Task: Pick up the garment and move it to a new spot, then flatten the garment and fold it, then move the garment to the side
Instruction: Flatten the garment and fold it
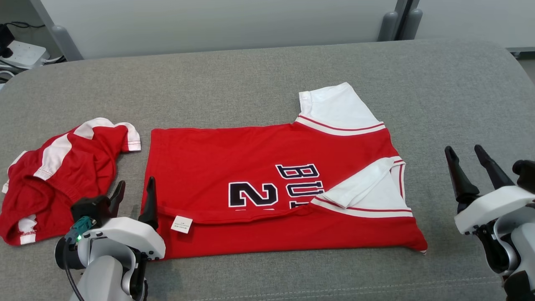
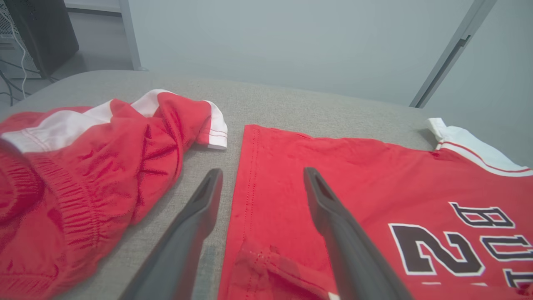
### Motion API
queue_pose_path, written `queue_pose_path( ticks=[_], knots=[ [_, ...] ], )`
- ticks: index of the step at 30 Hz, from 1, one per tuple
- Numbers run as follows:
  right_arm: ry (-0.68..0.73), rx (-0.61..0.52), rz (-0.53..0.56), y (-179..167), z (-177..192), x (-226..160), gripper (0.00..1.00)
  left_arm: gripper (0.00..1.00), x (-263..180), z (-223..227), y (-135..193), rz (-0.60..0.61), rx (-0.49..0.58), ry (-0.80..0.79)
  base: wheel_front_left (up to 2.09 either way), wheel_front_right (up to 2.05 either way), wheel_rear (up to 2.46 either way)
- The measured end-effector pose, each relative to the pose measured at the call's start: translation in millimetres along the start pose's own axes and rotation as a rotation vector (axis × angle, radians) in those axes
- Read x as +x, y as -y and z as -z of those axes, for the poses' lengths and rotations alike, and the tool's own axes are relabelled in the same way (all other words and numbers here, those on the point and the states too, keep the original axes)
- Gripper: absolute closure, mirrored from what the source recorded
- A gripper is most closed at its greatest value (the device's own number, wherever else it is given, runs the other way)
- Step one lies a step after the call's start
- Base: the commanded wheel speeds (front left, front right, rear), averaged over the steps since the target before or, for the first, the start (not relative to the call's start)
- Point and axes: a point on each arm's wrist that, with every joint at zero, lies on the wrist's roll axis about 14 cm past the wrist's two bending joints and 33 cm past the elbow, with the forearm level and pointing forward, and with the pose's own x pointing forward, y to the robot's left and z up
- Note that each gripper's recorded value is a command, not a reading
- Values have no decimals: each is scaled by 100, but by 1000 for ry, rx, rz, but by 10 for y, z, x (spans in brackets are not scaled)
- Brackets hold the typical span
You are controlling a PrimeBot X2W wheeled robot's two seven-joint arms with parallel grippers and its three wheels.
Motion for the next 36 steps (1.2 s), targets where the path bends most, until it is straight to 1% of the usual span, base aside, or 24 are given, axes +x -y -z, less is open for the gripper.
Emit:
queue_pose_path(
  ticks=[5, 9, 15, 19, 24, 28, 31, 36],
  knots=[
    [87, -25, -32, -152, -265, 100, 0, 0, 14, -167, 13, 6, 19, 53, 0, 0, 0],
    [147, -37, -35, -199, -441, 135, 0, 0, 13, -283, 19, 9, 39, 89, 0, 0, 0],
    [193, -58, -57, -331, -552, 183, 0, 0, 28, -412, 47, 17, 59, 133, 0, 0, 0],
    [189, -64, -60, -353, -526, 204, 0, 0, 37, -354, 54, 23, 62, 116, 0, 0, 0],
    [160, -54, -69, -404, -392, 276, 0, 0, 86, -24, 96, 63, 72, 12, 0, 0, 0],
    [161, -52, -70, -398, -396, 386, 0, 0, 317, -59, 174, 98, 87, 0, 0, 0, 0],
    [141, -53, -67, -370, -319, 445, 0, 0, 529, -138, 223, 120, 102, 4, 0, 0, 0],
    [99, -47, -57, -310, -137, 532, 0, 0, 804, 0, 263, 137, 93, -69, 0, 0, 0]
  ],
)
